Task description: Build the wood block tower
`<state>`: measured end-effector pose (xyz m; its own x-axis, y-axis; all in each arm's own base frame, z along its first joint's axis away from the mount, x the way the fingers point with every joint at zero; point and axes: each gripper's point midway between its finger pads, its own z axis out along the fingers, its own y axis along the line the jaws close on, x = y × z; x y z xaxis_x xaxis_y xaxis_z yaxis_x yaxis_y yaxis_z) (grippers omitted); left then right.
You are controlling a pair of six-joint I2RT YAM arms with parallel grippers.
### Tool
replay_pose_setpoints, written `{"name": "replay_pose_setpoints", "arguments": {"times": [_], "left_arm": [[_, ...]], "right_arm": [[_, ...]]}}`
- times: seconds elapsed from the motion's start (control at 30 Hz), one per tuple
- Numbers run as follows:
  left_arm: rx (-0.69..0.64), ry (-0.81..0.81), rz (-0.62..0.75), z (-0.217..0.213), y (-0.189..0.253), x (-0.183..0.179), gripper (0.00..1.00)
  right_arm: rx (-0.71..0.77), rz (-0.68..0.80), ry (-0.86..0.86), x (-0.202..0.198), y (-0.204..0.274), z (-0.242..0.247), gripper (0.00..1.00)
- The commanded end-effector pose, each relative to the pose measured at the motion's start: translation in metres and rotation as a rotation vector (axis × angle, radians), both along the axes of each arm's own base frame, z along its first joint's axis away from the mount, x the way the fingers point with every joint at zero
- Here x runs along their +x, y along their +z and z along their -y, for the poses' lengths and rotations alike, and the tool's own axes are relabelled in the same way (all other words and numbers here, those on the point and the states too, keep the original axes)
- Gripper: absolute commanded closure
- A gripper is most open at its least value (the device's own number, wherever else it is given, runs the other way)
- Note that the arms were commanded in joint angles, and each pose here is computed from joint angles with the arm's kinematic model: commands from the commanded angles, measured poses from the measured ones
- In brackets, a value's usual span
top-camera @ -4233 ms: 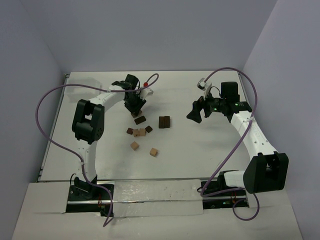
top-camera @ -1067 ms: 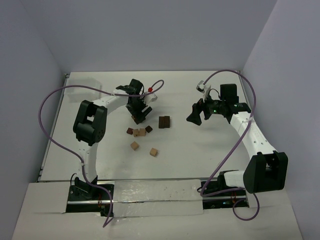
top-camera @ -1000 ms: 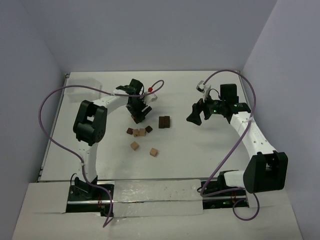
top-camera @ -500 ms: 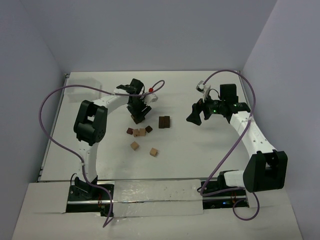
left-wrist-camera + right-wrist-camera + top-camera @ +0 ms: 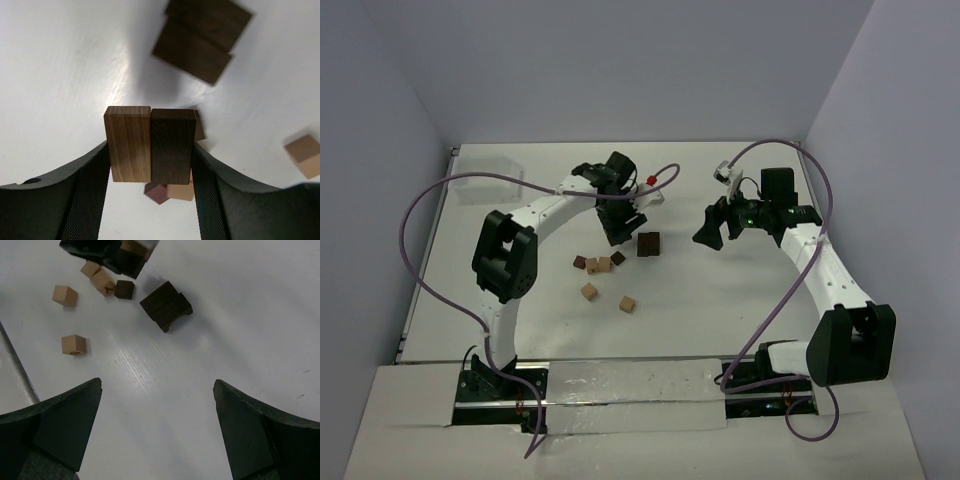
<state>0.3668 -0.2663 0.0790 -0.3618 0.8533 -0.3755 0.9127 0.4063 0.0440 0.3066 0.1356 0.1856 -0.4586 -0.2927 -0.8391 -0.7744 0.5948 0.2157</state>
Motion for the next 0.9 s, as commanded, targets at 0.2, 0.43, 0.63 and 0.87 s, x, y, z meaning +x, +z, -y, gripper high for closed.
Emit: {"name": "replay_pose_setpoints", "arguments": {"times": [0.2,0.43,0.63,0.87], "left_arm": [[-0.031,-0.185,0.103,0.052,0.048,-0.03,0.83],[-0.032,-0.271,0.107,0.068,0.042,-0.037,0.79],[-0.029,-0.319,0.116,0.074,0.032,-0.032,0.78],[-0.037,-0.365,0.117,0.084,0.023,-0.026,0.77]], "right_arm": [[0.11,0.046,-0.189,0.021,0.056,0.045,0.0],[0.213,0.015,-0.325,0.028,0.075,0.091,0.0],[0.237,0.023,-0.339,0.025,0.081,0.096,0.0],[0.267,0.003,-0.355,0.03,0.077,0.096,0.0]]}}
